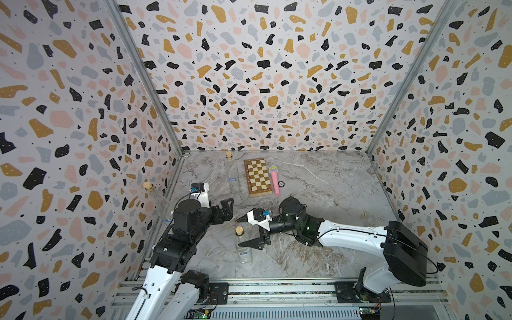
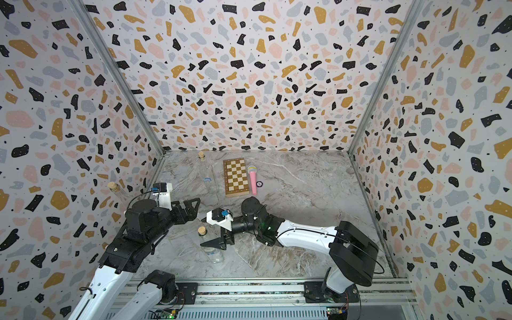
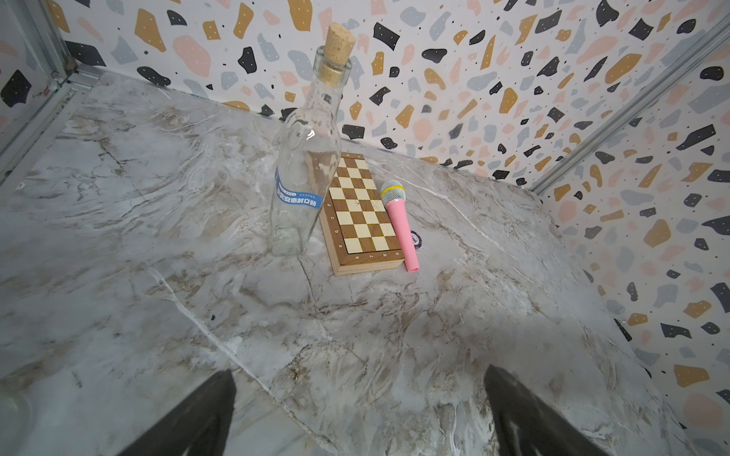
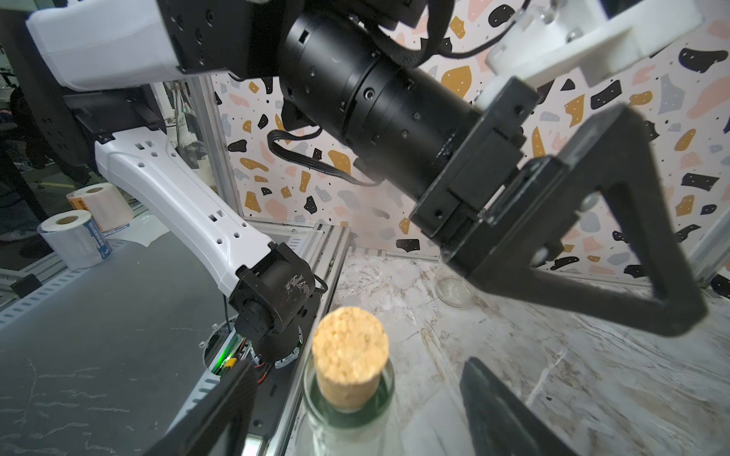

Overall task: Remove the label from the bottle
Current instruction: Pick up the bottle from the center of the board.

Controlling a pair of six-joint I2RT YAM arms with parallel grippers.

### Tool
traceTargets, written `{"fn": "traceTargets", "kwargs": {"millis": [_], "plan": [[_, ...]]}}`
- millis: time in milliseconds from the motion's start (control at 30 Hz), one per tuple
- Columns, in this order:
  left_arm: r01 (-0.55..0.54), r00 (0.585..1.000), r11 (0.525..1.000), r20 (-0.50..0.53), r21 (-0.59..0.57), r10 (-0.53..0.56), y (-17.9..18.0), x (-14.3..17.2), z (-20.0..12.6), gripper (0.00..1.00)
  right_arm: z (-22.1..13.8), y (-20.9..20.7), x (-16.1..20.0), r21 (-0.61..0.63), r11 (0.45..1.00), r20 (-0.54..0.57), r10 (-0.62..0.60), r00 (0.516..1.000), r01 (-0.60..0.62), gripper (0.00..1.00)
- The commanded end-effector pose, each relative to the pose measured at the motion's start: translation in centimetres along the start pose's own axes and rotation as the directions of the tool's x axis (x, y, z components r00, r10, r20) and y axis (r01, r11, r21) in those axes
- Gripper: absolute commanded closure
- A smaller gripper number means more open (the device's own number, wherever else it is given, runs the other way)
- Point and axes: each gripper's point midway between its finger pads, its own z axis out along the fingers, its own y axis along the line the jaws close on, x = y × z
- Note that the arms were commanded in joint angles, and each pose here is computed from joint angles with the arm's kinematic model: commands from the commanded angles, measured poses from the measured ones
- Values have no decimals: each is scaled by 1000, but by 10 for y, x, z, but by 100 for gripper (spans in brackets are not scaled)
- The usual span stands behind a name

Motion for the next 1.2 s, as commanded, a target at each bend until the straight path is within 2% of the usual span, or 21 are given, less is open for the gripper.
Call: {"fn": "traceTargets", "kwargs": {"millis": [0, 167, 367, 500, 633, 767, 900, 1033, 1167], "plan": [[10, 999, 1000, 46, 26, -11, -5, -9, -1, 1, 3, 2, -12, -39, 999, 22, 0, 1000, 1, 23], [5, 999, 1000, 38, 14, -5, -3, -6, -1, 1, 8, 4, -9, -76, 997, 25, -6, 1000, 8, 33], [1, 999, 1000, 43, 4, -1, -1, -6, -3, 1, 8, 10, -11, -123, 992, 19, -22, 1000, 24, 60], [-3, 999, 1000, 38, 5, 3, -1, -6, -2, 0, 7, 11, -12, -119, 992, 17, -30, 999, 32, 68], [-2, 999, 1000, 39, 14, 1, -3, -7, -2, 0, 2, 8, -18, -77, 996, 22, -40, 999, 41, 72], [-12, 999, 999, 39, 49, 10, -12, -13, 0, 0, -13, -5, -35, 45, 997, 27, -63, 998, 62, 81], [27, 998, 994, 51, 107, -33, -23, -21, 5, 1, -47, -28, -49, 211, 974, 36, -89, 995, 80, 86], [33, 999, 982, 32, 185, -40, -44, -24, 18, 0, -87, -57, -51, 375, 923, 21, -96, 995, 81, 88], [-46, 999, 975, 27, 215, 42, -67, -25, 31, 0, -124, -81, -47, 509, 858, 5, -90, 996, 74, 89]]}}
